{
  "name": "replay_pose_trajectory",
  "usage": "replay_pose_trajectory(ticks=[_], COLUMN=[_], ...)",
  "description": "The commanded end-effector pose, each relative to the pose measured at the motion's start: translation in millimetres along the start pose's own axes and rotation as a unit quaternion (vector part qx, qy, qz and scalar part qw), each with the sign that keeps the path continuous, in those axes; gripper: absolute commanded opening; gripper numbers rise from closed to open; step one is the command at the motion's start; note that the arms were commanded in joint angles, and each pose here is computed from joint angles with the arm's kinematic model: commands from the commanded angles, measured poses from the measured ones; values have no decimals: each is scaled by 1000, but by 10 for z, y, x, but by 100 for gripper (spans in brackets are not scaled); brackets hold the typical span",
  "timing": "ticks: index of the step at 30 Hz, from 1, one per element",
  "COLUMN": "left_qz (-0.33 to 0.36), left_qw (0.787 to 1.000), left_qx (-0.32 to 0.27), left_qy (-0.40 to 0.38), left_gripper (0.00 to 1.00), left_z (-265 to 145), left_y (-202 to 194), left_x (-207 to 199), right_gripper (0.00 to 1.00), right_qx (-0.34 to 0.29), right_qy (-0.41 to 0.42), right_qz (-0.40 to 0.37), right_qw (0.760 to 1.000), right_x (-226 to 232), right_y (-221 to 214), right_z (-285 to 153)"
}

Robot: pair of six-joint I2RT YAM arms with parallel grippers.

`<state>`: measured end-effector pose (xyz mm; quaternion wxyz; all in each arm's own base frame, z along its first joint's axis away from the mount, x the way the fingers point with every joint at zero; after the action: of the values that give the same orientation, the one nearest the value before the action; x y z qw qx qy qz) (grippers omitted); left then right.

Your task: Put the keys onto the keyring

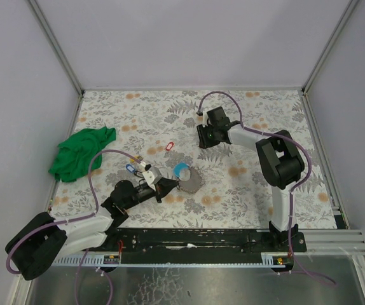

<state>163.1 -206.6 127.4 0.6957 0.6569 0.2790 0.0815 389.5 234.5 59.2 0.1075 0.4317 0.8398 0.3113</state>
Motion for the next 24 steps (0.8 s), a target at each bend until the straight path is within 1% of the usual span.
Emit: replay_pose_trajectory(ticks=[1, 3, 9, 10, 14, 17, 19, 20, 21, 24], left_qz=[15, 15, 15, 15, 15, 15, 16, 16, 16, 15], left_qw=[1000, 1000, 1000, 1000, 1000, 1000, 1000, 1000, 1000, 1000], left_qx=[-14, -15, -16, -16, -17, -18, -22, -23, -24, -23], left_qy=[0, -1, 0, -1, 2, 7, 7, 8, 10, 11], left_gripper=[0, 0, 0, 0, 0, 0, 0, 0, 0, 0], left_z=[22, 21, 19, 19, 18, 10, 3, 0, 1, 0], left_y=[64, 71, 77, 73, 81, 85, 99, 103, 107, 106], left_x=[0, -2, 1, -1, 5, 13, 11, 12, 14, 16], right_gripper=[38, 33, 3, 1, 0, 0, 2, 3, 4, 7], right_qx=[-40, -33, -25, -24, -10, 12, 20, 35, 34, 46], right_qy=[-4, -18, -30, -32, -42, -77, -107, -118, -128, -136], right_qz=[4, 5, 4, 4, 11, 29, 41, 47, 56, 84], right_qw=[999, 999, 999, 999, 999, 997, 993, 991, 990, 986], right_x=[6, -30, -36, -35, -3, -23, -47, -53, -50, -6], right_y=[261, 214, 49, 21, -160, -404, -526, -645, -697, -931], right_z=[-12, 11, -84, -130, -357, -592, -795, -841, -953, -1095])
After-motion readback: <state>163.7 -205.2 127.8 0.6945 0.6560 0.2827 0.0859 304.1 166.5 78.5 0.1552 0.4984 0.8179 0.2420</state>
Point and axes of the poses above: each gripper's point midway between its finger pads, its own z axis out along the fingers, its own x axis along the line the jaws close on, y = z × x, the point moved 5 cm from there along -z, back along the fingers, and after that the axes turned 10 degrees about -z, right-handed, at the moved point
